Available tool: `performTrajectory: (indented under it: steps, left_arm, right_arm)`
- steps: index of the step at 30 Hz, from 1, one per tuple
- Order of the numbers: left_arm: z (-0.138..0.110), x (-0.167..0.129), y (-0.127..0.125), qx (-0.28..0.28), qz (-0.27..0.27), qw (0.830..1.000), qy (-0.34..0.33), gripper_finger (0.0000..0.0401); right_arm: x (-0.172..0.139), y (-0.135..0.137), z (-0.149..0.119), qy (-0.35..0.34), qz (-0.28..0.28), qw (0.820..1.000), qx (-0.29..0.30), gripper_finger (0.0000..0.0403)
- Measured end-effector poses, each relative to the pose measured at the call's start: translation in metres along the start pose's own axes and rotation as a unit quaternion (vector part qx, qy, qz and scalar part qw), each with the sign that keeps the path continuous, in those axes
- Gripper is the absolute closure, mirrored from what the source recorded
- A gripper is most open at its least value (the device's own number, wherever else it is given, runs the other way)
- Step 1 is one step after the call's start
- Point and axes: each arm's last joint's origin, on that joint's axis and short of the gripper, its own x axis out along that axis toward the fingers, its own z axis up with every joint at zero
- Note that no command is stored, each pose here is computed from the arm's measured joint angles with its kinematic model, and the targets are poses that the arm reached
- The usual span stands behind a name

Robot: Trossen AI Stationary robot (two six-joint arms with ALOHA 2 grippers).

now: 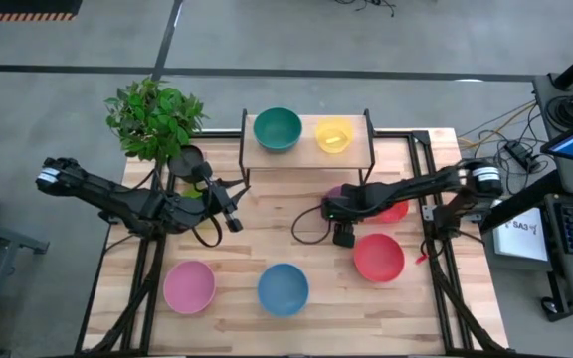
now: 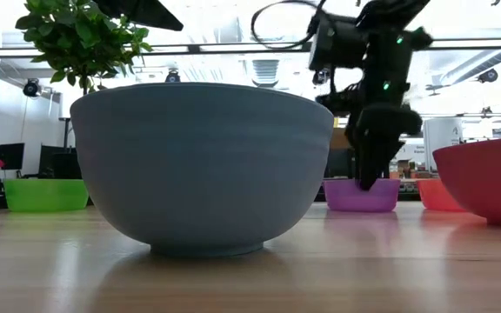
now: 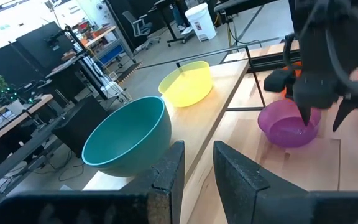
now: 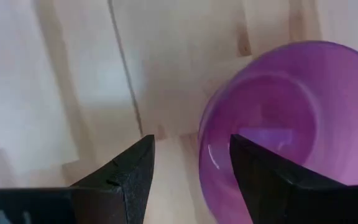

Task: Place and stack bowls onto a shelf
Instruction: Stack the small purple bowl on top of the small yellow bowl on the shelf

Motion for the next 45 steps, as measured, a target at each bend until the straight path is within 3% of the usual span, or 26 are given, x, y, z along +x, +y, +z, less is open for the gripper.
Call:
performTrajectory:
  steps: [6, 17, 26, 35, 40, 45]
  left_arm:
    - [0.000, 0.000, 0.000, 0.000, 0.000, 1.000, 0.000, 0.0333]
    - [0.000, 0.000, 0.000, 0.002, 0.000, 1.000, 0.001, 0.0333]
    - [0.000, 0.000, 0.000, 0.002, 0.000, 1.000, 0.000, 0.0333]
    - [0.000, 0.000, 0.000, 0.005, 0.000, 1.000, 0.000, 0.0333]
    - [0.000, 0.000, 0.000, 0.005, 0.000, 1.000, 0.000, 0.0333]
    - [0.000, 0.000, 0.000, 0.005, 0.000, 1.000, 0.000, 0.0333]
  right_arm:
    - [0.014, 0.002, 0.007, 0.027, -0.018, 0.999, -0.005, 0.0237]
    - [0.008, 0.002, 0.009, 0.021, -0.008, 1.000, -0.004, 0.0385]
    - [-0.028, 0.009, 0.021, -0.032, 0.029, 0.999, -0.006, 0.0393]
    - [-0.072, 0.026, 0.048, -0.106, 0.043, 0.992, -0.056, 0.0394]
    - [-0.107, 0.028, 0.066, -0.159, 0.031, 0.983, -0.090, 0.0394]
    - [-0.142, 0.020, 0.076, -0.177, -0.028, 0.977, -0.120, 0.0394]
